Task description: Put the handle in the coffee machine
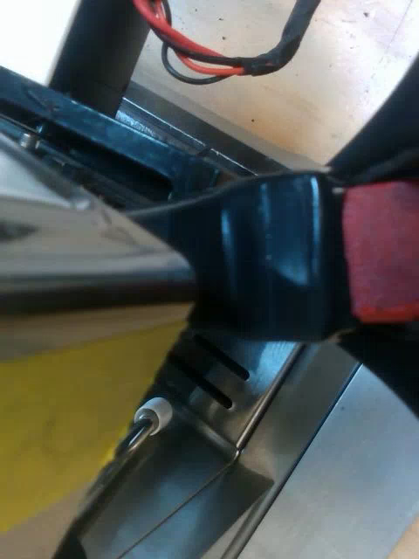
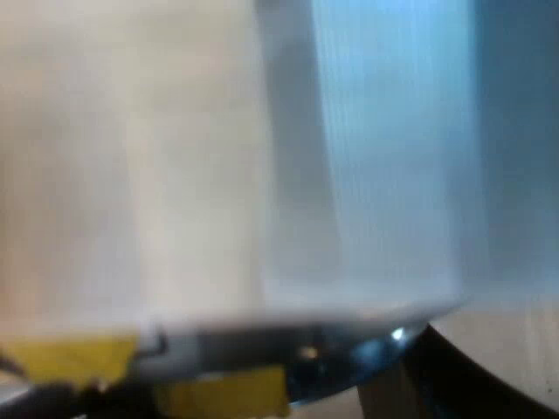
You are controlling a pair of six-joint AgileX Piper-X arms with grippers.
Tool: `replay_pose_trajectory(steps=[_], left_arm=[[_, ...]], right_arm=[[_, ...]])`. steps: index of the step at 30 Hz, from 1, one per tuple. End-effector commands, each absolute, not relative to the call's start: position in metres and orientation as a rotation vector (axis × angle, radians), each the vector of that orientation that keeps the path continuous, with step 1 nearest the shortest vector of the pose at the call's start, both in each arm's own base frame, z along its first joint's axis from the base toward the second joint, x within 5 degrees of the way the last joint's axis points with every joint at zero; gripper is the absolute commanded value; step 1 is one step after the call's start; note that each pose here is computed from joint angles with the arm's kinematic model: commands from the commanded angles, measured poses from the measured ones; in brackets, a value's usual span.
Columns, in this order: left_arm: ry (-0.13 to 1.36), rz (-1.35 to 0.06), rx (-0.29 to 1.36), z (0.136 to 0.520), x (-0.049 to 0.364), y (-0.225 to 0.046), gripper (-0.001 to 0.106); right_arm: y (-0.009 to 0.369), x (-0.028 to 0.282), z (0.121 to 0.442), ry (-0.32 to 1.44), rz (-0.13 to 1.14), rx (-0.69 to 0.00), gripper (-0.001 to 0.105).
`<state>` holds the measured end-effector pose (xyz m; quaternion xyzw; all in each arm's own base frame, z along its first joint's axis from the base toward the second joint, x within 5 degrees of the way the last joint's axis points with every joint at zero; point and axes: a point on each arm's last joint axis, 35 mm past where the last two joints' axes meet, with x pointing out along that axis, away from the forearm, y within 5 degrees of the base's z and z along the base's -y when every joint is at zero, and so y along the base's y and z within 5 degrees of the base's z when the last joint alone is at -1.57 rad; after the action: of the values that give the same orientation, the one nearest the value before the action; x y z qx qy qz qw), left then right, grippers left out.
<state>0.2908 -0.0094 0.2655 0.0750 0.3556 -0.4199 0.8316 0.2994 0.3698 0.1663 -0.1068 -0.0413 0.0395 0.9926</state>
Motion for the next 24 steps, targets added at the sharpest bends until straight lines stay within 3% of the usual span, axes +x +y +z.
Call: replay_pose_trajectory(steps=[1, 4, 7, 9, 11, 12, 19, 24], left_arm=[[0.644, -0.974, 0.141, 0.286, 0.286, -0.012, 0.0], [0.649, -0.974, 0.138, 0.286, 0.286, -0.012, 0.001], [0.652, -0.973, 0.138, 0.285, 0.285, -0.012, 0.015], [0.66, -0.965, 0.143, 0.285, 0.285, -0.012, 0.036], [0.683, -0.947, 0.15, 0.284, 0.285, -0.011, 0.067], [0.694, -0.936, 0.157, 0.283, 0.284, -0.011, 0.074], [0.764, -0.874, 0.243, 0.279, 0.282, -0.008, 0.076], [0.757, -0.852, 0.218, 0.284, 0.277, 0.001, 0.076]], right_arm=[[0.373, 0.298, 0.191, -0.161, 0.092, -0.136, 0.036], [0.372, 0.298, 0.192, -0.169, 0.091, -0.126, 0.036], [0.372, 0.298, 0.192, -0.17, 0.091, -0.126, 0.036], [0.372, 0.298, 0.192, -0.17, 0.091, -0.126, 0.036], [0.372, 0.298, 0.192, -0.17, 0.091, -0.126, 0.036], [0.372, 0.298, 0.192, -0.17, 0.091, -0.126, 0.036], [0.372, 0.298, 0.192, -0.17, 0.091, -0.126, 0.036], [0.372, 0.298, 0.192, -0.17, 0.091, -0.126, 0.036]])
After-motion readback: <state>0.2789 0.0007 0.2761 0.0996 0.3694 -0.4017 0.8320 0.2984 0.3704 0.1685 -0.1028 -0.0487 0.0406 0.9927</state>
